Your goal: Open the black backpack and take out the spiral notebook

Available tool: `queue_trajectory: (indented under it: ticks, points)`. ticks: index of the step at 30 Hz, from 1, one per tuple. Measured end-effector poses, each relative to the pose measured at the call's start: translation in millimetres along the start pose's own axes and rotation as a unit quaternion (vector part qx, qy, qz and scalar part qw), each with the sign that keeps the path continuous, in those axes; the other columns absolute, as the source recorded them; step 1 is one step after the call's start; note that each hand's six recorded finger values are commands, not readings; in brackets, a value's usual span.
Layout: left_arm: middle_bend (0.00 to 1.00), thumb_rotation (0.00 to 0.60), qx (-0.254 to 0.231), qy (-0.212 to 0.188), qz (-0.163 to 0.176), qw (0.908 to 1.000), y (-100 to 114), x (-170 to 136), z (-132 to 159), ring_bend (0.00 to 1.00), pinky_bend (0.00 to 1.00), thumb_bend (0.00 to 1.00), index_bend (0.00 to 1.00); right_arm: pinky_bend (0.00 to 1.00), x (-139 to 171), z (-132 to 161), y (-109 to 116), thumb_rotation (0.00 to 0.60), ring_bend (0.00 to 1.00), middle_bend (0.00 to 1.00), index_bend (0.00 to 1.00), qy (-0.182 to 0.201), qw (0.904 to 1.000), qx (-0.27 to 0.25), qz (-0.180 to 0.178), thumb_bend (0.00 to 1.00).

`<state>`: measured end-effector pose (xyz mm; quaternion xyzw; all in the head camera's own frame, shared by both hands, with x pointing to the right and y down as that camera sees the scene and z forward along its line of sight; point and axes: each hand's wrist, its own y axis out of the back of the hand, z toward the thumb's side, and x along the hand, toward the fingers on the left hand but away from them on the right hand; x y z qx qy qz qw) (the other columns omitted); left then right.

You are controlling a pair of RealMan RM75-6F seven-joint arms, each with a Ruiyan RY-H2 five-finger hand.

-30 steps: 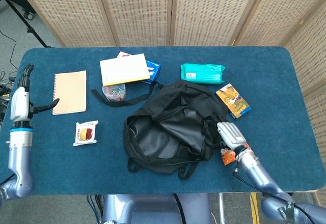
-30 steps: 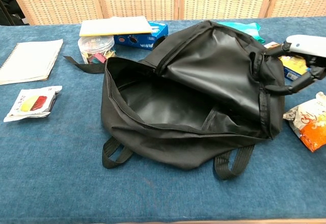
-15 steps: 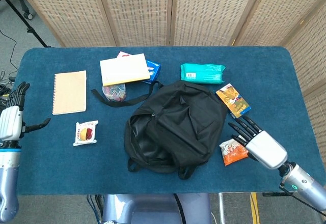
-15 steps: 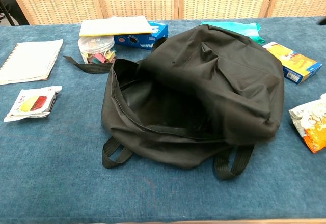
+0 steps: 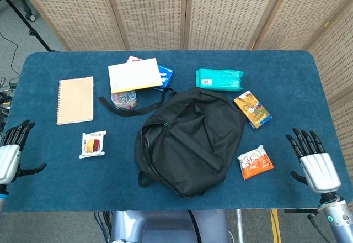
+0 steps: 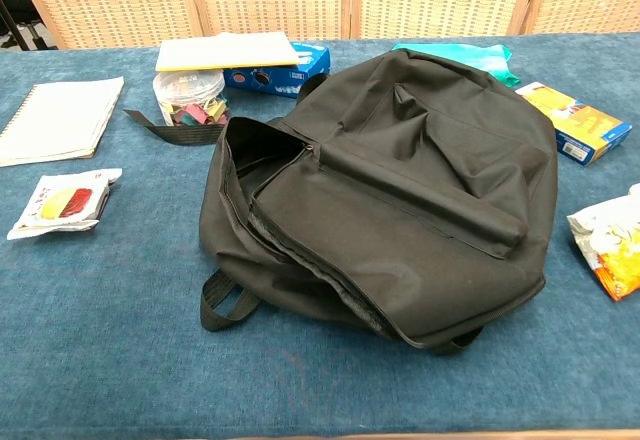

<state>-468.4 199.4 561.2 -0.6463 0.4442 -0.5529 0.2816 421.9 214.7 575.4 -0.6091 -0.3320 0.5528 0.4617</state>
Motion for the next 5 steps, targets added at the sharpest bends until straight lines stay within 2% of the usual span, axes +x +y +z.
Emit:
queue_trajectory:
  ticks: [5]
  points:
    - [0.0, 0.6, 0.046, 0.016, 0.012, 0.9988, 0.7, -16.7, -1.2, 0.0, 0.0, 0.0, 0.0, 0.0, 10.9, 6.6, 2.8, 0.6, 0.0, 0.0, 0.0, -0.045, 0.9982, -0.037, -0.012, 0.0]
